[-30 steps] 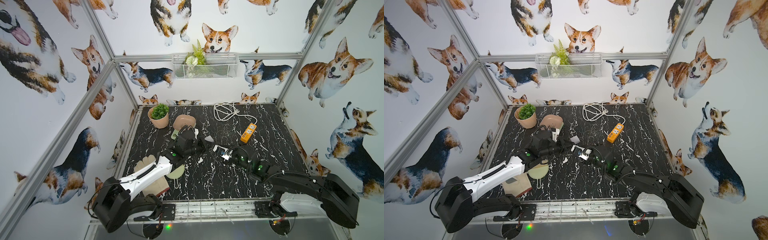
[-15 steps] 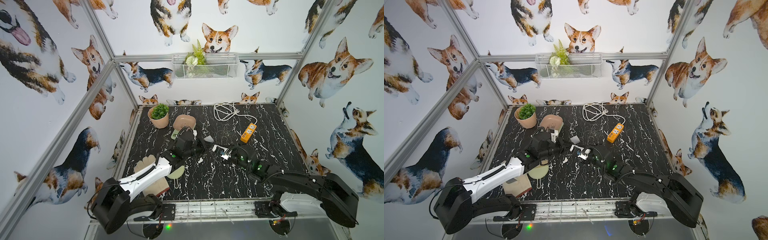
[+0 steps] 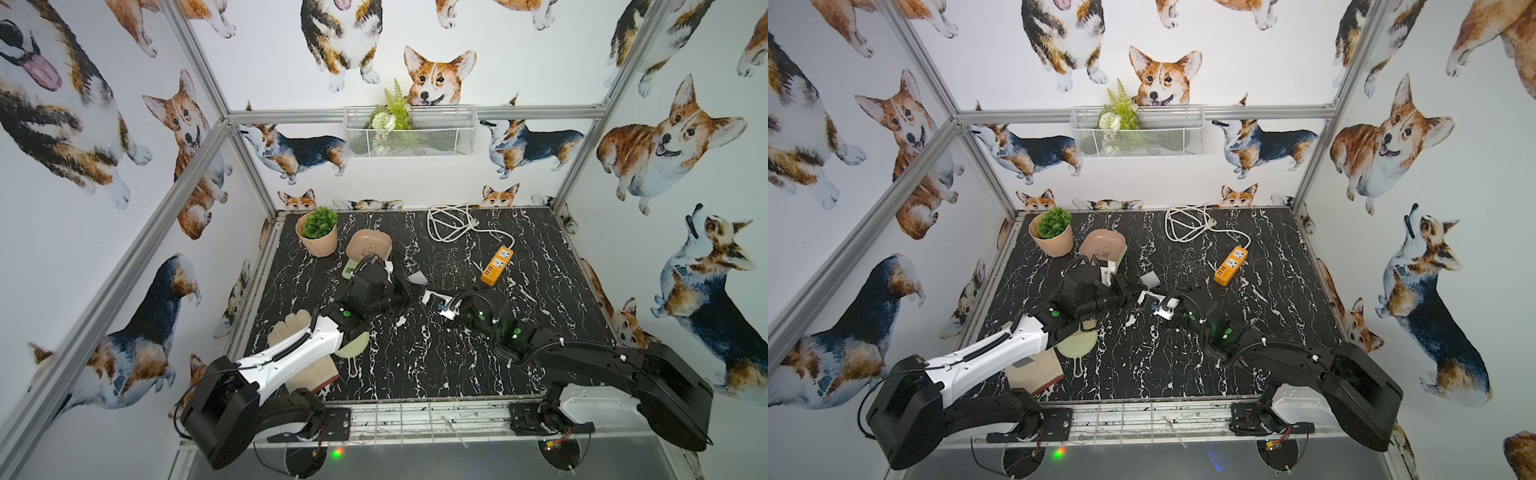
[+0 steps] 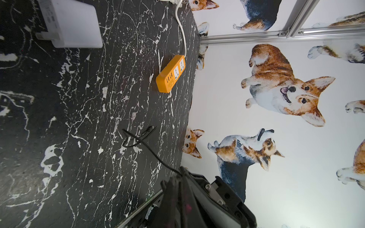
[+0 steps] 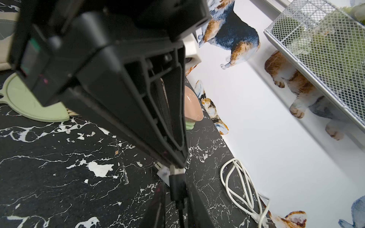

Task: Charge the electronic scale
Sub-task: Pick up the charging cable from the center of the board.

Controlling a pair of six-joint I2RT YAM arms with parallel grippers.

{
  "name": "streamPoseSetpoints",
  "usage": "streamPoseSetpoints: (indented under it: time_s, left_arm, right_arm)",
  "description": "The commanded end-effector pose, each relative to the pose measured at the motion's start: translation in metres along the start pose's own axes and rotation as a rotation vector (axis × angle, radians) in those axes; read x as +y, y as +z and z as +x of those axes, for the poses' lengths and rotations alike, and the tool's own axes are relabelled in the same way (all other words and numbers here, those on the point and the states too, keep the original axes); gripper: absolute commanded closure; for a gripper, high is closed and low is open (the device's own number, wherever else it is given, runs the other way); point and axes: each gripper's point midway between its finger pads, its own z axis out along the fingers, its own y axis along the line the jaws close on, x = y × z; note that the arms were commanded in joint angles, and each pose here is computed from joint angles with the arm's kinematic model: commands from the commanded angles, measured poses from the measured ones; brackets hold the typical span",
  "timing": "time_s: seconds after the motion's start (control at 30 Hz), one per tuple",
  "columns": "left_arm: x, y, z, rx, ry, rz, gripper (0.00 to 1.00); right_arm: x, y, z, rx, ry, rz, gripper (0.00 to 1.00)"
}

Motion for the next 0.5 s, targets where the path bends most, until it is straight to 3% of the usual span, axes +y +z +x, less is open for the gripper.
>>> streamPoseSetpoints:
  time_s: [0.0,0.47]
  left_arm:
    - [-0.0093,-0.0022,-0.0021,-0.015,-0.014,0.037,0.92]
    - [-0.0135,-0.0051,0.0002,-0.009,-0.018,0.049,0.93]
  right_arm:
    - [-0.0058,-0.0007,-0.0106,-0.038,-0.025,0.020,0.77]
    - [-0.0151,0.0026,-0.0110,-0.022,-0.053,0.069,0.83]
